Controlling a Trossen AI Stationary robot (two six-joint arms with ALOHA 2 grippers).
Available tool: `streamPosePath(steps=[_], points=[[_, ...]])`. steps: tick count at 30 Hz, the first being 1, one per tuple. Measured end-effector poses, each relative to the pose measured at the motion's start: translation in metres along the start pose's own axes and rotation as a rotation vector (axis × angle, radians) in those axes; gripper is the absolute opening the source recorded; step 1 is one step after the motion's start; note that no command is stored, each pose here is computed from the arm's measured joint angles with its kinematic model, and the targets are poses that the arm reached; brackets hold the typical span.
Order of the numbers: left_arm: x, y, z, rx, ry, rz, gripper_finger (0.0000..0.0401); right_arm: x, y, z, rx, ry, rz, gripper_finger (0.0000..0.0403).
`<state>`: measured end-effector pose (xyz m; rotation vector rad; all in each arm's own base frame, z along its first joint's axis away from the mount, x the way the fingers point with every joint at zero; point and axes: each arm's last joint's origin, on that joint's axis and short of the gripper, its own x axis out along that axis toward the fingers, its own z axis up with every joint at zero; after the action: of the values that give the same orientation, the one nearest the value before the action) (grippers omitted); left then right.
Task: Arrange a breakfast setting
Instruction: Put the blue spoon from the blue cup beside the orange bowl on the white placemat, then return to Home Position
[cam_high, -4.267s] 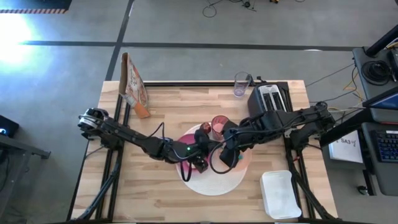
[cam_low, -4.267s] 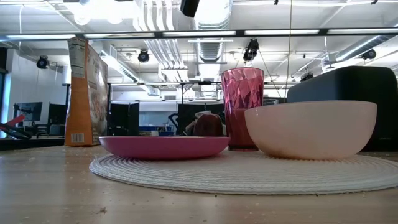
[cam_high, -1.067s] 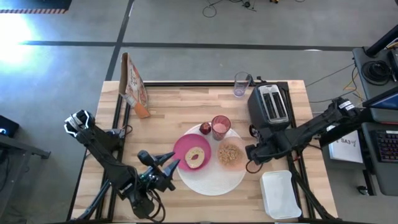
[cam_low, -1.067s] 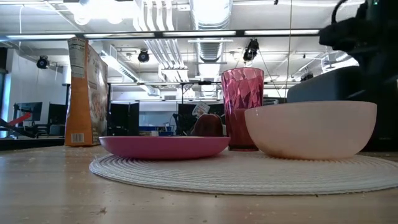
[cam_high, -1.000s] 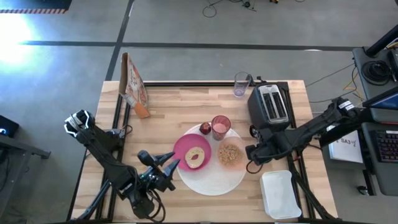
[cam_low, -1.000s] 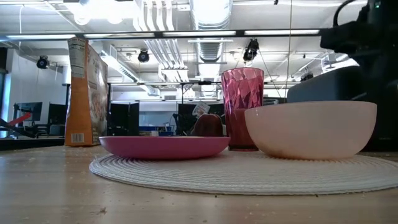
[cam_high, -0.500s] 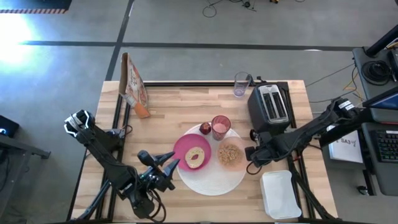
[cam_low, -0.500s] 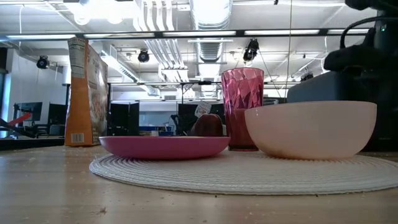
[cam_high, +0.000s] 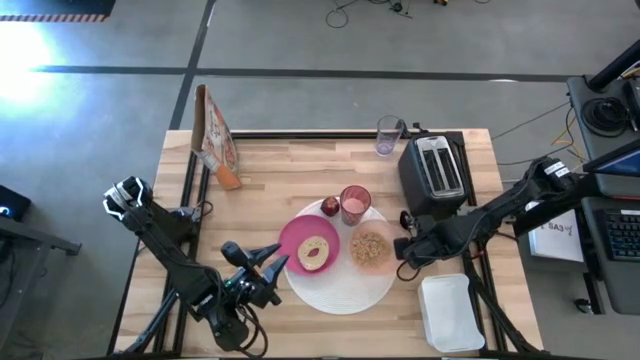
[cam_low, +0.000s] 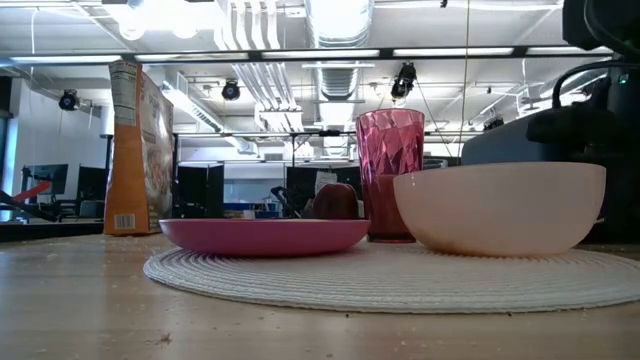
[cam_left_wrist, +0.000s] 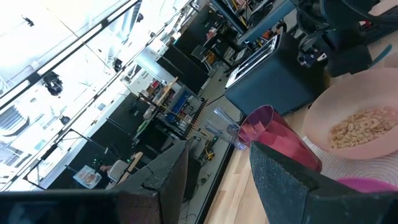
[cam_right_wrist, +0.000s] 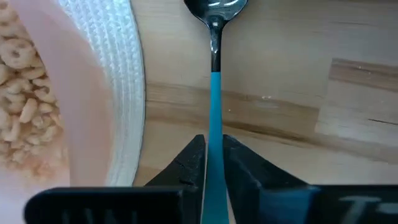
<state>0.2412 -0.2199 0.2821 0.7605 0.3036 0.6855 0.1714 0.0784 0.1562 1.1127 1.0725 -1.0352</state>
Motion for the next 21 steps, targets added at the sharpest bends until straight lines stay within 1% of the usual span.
streamPosePath(steps=[10,14,16,19,21], points=[[0.0,0.0,0.0,0.0,0.0,0.0,0.0158,0.001,0.003,-0.001,-0.085,0.01,0.032,0.0097],[0.0,0.0,0.0,0.001,0.0,0.0,0.0158,-0.006,0.007,-0.002,-0.155,0.029,0.053,0.0113],[0.0,0.0,0.0,0.004,0.0,0.0,0.0158,-0.013,0.01,-0.002,-0.211,0.045,0.082,0.0116],[0.0,0.0,-0.001,0.01,0.0,-0.001,0.0158,-0.026,0.018,-0.002,-0.326,0.052,0.145,0.0115],[0.0,0.001,-0.001,0.014,0.0,-0.034,0.0158,-0.034,0.023,-0.002,-0.426,0.047,0.186,0.0111]])
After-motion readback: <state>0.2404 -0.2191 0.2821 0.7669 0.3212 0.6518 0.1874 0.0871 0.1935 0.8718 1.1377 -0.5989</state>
